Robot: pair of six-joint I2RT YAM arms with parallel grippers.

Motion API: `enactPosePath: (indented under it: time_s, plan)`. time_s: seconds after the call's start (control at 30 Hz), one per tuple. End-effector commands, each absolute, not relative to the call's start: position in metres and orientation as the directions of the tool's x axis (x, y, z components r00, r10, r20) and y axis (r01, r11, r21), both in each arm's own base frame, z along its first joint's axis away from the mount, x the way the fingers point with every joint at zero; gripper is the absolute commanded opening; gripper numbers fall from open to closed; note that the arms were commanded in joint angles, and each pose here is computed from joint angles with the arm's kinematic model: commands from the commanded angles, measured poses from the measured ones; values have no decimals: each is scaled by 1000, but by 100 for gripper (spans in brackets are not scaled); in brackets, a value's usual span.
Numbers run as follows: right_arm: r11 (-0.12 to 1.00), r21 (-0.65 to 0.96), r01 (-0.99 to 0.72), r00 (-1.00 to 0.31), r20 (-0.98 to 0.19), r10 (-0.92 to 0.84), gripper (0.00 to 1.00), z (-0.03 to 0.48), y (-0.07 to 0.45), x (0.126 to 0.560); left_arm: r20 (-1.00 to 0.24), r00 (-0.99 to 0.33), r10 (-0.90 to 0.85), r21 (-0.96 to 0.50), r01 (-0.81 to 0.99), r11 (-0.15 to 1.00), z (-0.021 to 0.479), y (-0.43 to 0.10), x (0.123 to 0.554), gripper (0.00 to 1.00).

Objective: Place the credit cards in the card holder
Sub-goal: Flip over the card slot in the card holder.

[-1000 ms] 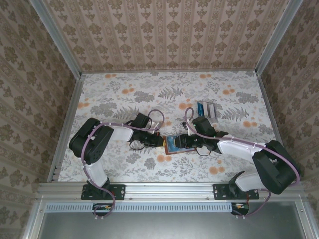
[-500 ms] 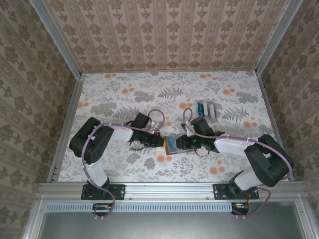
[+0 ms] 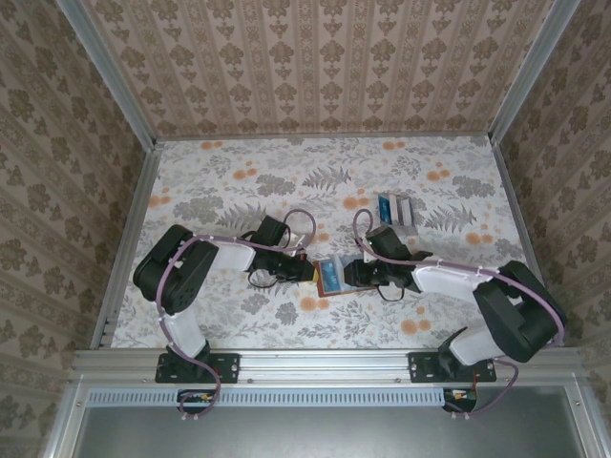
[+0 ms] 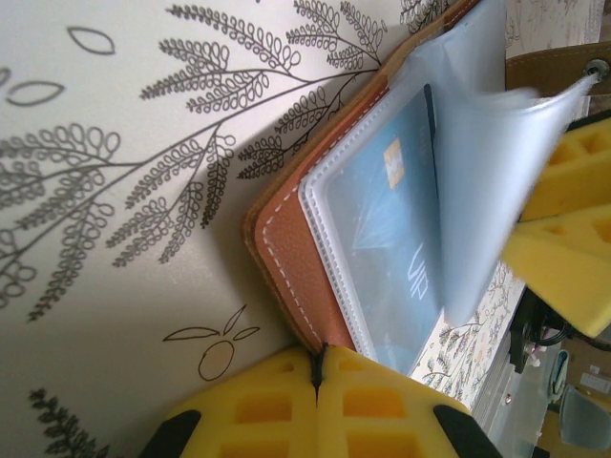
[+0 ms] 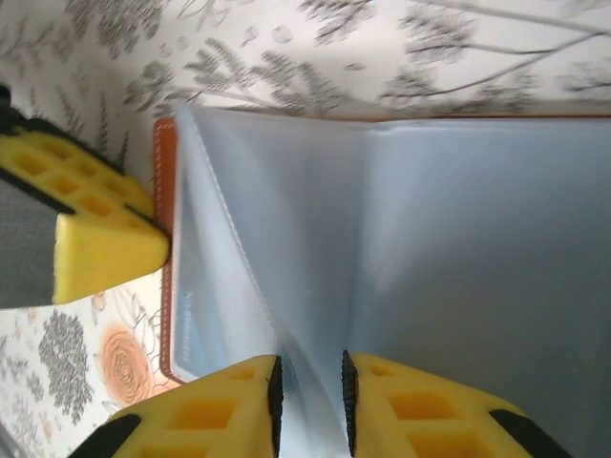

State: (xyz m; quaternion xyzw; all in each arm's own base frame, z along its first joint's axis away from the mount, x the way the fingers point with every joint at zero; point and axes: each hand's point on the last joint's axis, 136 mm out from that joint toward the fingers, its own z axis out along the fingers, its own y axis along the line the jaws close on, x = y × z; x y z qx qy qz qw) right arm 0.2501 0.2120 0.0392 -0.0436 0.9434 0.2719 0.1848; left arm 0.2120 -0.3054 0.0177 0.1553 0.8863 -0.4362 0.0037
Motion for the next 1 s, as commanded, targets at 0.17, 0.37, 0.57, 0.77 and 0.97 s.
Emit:
enactPosePath:
  time_s: [0.17,0.37,0.57,0.77,0.97]
  plan:
    - [920,366,-140,-919,-394,17,40,42,181,249,8,-952,306,-665,224,712,-39,-281,179,0]
    - [935,344,-91,-912,-407,60,42,45,172,250,10,-951,308,-665,224,713,-39,-282,178,0]
    - [934,338,-117,-901,-432,44,49,58,169,248,19,-951,308,-662,218,717,-42,-280,175,0]
    - [943,313,-115,-904,-427,32,51,58,166,248,22,-951,307,-667,215,714,-44,-282,175,0]
    - [898,412,-153,-921,-390,22,52,52,190,248,19,-952,307,-667,217,713,-44,-283,175,0]
